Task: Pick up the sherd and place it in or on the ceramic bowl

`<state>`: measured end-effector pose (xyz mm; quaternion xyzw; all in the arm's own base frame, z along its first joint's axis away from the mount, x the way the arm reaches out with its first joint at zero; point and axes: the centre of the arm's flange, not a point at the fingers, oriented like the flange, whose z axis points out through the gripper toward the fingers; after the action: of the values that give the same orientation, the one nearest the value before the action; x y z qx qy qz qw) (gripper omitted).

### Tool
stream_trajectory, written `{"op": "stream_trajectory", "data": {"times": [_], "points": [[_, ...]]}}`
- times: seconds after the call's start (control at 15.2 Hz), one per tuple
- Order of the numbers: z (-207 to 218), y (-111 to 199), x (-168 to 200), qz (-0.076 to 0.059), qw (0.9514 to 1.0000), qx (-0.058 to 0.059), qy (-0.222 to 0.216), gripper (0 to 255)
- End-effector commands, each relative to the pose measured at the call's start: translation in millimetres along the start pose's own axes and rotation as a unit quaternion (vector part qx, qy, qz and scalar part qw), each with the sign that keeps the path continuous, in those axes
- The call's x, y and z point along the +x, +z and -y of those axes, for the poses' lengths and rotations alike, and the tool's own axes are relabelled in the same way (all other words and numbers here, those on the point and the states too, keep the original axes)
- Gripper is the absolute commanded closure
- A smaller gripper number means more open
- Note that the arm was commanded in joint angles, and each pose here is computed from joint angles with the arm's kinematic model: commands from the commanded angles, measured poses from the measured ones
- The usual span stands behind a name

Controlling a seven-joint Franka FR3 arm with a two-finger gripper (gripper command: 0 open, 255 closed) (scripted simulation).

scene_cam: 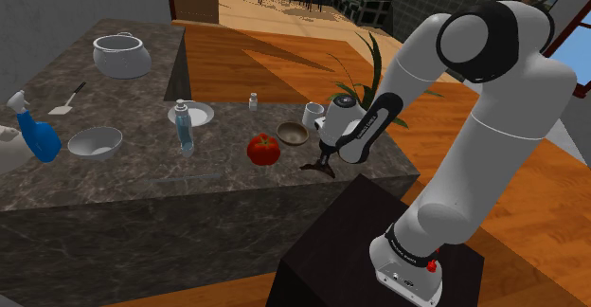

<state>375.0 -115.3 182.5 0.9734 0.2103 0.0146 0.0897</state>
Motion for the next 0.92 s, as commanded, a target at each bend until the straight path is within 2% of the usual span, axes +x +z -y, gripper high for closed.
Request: {"op": "stream_trajectory", "data": {"times": [0.0,0.4,0.86], "points": [[0,0,0,0.0,1.0,0.0,0.0,255],[0,0,0,0.0,1.0,0.0,0.0,255],[-7,-36,0,0.0,1.0,0.0,0.0,255]]}}
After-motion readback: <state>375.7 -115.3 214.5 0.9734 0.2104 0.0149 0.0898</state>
